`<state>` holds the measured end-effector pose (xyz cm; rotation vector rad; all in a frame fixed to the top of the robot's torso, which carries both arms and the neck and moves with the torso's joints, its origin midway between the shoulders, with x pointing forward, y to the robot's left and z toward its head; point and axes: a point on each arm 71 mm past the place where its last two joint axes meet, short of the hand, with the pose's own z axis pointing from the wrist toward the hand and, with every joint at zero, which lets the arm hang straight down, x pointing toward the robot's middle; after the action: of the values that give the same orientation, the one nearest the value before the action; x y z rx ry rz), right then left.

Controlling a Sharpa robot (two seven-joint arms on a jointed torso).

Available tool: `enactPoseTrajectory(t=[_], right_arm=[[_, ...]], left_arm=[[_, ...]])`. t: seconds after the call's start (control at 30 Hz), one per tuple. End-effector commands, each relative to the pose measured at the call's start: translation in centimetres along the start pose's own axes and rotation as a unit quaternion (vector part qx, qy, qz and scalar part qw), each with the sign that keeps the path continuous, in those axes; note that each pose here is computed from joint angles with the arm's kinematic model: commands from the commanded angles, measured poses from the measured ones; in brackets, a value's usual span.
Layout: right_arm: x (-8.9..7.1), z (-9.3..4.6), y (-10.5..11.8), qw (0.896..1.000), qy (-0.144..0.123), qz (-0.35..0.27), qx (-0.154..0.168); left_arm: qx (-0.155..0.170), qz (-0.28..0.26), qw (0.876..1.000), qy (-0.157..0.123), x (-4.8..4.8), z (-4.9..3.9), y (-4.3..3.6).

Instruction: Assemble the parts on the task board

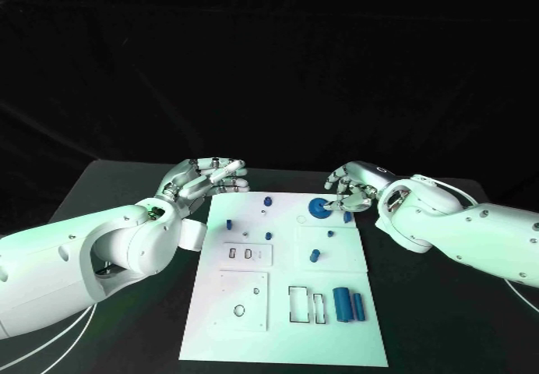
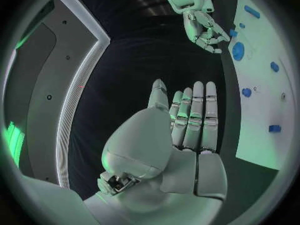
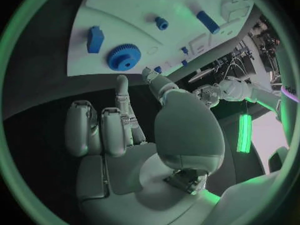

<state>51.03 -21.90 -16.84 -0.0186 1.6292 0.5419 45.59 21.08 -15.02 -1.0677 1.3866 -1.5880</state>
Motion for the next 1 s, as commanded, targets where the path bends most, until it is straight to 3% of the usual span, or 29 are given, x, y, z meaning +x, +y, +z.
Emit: enactPoseTrajectory(t=[0.03, 0.63, 1.0], right_arm=[[0.6, 0.1, -0.9, 0.998, 0.045, 0.025, 0.035], [2.3, 1.8, -0.2, 0.997, 0.062, 0.035, 0.042], [2.6, 2.0, 0.1, 0.997, 0.063, 0.029, 0.04]], left_arm=[[0.007, -0.003, 1.0, 0.005, 0.21, 0.11, -0.19], [0.004, -0.003, 1.0, 0.005, 0.13, 0.17, -0.1], [0.002, -0.003, 1.0, 0.005, 0.11, 0.18, -0.06]])
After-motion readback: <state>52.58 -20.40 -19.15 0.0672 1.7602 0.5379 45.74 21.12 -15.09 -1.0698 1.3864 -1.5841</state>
